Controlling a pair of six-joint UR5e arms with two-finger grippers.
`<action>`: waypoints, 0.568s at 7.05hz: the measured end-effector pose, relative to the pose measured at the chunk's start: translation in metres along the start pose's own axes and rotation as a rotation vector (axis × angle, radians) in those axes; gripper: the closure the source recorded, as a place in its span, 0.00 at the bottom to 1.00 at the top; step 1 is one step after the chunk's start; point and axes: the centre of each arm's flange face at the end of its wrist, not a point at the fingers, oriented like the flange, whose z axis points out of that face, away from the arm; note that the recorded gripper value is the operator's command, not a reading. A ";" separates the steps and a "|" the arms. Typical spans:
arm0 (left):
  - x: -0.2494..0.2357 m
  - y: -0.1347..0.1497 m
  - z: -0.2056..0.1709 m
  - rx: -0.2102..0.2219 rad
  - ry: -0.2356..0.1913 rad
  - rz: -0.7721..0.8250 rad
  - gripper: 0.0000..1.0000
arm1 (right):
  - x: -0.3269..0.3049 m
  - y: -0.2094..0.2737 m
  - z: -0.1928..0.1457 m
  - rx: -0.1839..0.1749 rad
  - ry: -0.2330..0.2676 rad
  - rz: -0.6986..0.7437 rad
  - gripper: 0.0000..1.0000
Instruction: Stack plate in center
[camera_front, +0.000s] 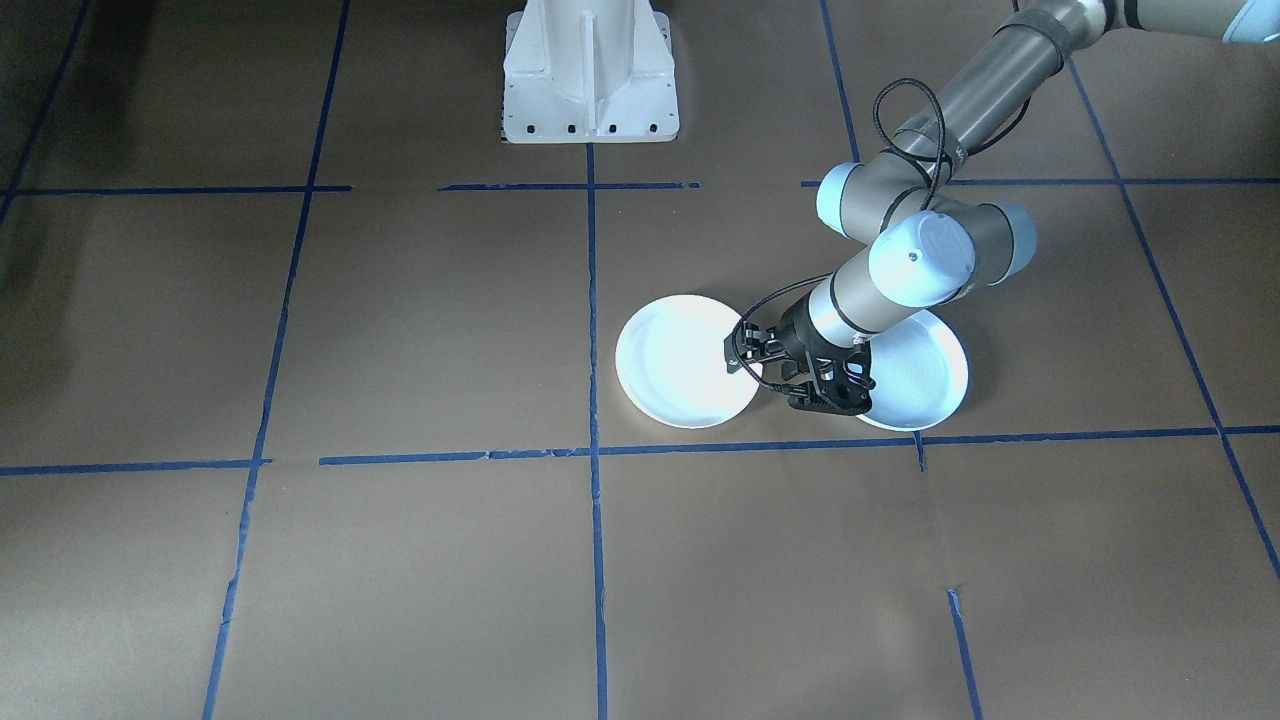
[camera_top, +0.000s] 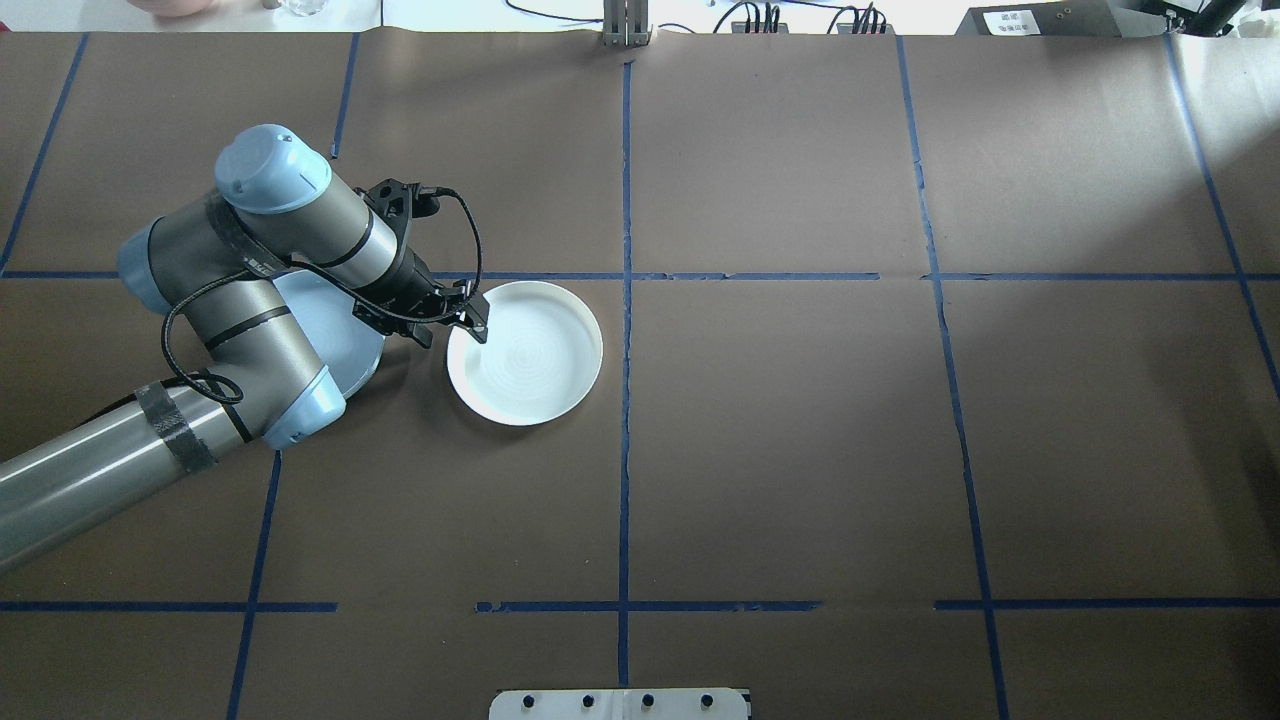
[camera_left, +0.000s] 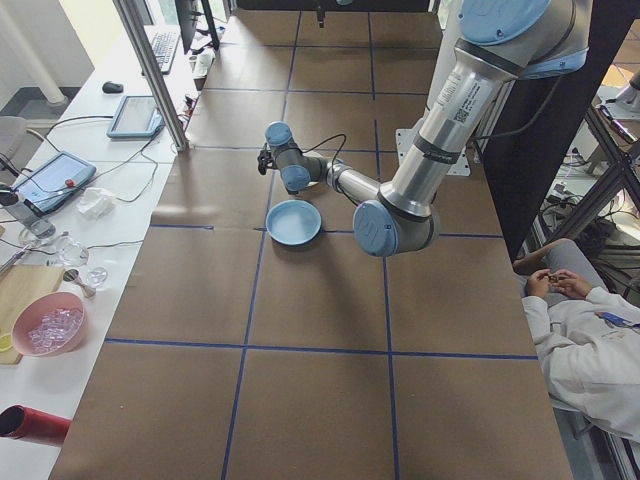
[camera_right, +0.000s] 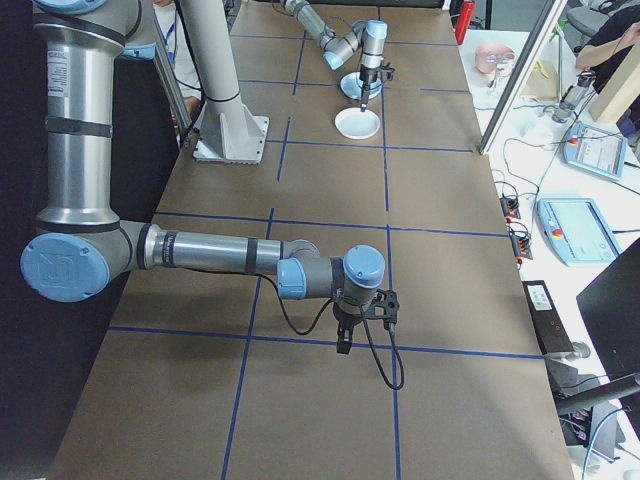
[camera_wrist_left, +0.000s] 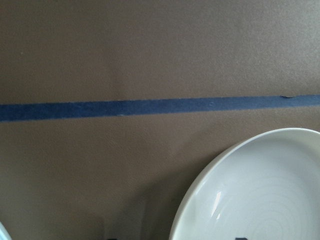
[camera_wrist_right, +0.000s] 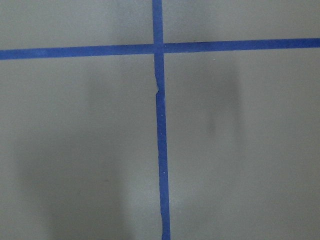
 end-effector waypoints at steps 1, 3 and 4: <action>0.003 0.003 0.004 -0.006 0.001 0.004 0.76 | 0.000 0.000 0.000 0.000 0.000 0.000 0.00; 0.005 0.005 0.005 -0.009 0.004 0.004 1.00 | 0.000 0.000 0.000 0.000 0.000 0.000 0.00; 0.008 0.005 0.002 -0.007 0.009 -0.009 1.00 | 0.000 0.000 0.000 0.000 0.000 0.000 0.00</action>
